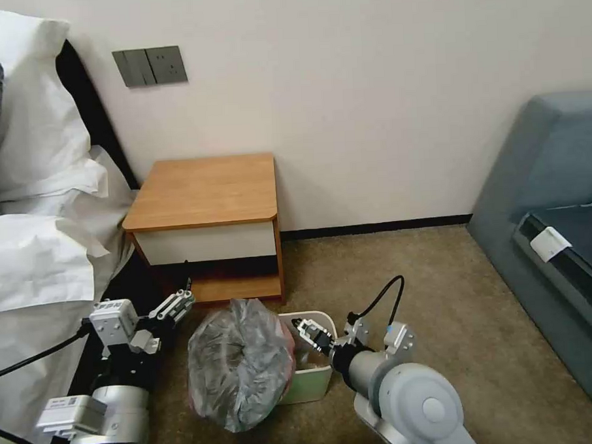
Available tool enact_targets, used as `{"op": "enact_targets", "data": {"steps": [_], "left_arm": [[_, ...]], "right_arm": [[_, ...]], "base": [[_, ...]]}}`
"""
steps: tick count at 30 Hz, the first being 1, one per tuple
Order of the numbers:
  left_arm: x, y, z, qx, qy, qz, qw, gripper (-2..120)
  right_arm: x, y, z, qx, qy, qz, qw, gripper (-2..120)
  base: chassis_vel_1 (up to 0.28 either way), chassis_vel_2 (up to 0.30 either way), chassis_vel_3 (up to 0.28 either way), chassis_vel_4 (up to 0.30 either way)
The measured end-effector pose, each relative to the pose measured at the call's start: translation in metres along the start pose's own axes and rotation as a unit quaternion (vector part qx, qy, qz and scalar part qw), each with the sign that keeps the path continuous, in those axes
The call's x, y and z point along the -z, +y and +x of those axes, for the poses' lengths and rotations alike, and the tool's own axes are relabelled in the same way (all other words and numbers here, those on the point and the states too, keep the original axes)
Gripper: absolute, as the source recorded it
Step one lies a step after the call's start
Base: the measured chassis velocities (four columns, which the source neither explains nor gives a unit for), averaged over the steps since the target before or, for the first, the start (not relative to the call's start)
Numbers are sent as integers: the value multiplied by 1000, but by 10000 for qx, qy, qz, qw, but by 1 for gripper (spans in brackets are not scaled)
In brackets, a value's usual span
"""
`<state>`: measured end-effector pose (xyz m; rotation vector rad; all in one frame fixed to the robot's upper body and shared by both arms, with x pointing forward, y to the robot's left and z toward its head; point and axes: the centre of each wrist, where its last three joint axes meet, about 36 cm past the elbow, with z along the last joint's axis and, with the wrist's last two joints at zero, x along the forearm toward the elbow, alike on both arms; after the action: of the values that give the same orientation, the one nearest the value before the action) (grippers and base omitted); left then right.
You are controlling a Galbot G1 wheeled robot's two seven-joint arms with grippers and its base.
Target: Pick up the garbage bag from the table and place it over the trash can.
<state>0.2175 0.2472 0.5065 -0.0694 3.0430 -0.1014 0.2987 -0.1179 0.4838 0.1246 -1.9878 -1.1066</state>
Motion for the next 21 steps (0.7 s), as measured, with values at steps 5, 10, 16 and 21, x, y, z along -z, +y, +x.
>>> {"op": "enact_targets", "data": {"steps": [5,10,16,21], "left_arm": [[-1,-2,0,-32,12,-47,10000,100],[-17,1,4,156,65,-415,9990,100],[-45,6,12,407,439,-607,9964,100],[-72,10,13,454,772,-617,9941,100]], "right_arm": [[5,-15,13,627,-453,98,9970,100],[16,-24,20,909,-725,77,9932,100],[28,-30,24,889,-929,-15,9917,100],[40,-40,28,883,-1159,25,9893,100]], "base": [[0,0,0,0],[0,0,0,0],[0,0,0,0],[0,0,0,0]]}}
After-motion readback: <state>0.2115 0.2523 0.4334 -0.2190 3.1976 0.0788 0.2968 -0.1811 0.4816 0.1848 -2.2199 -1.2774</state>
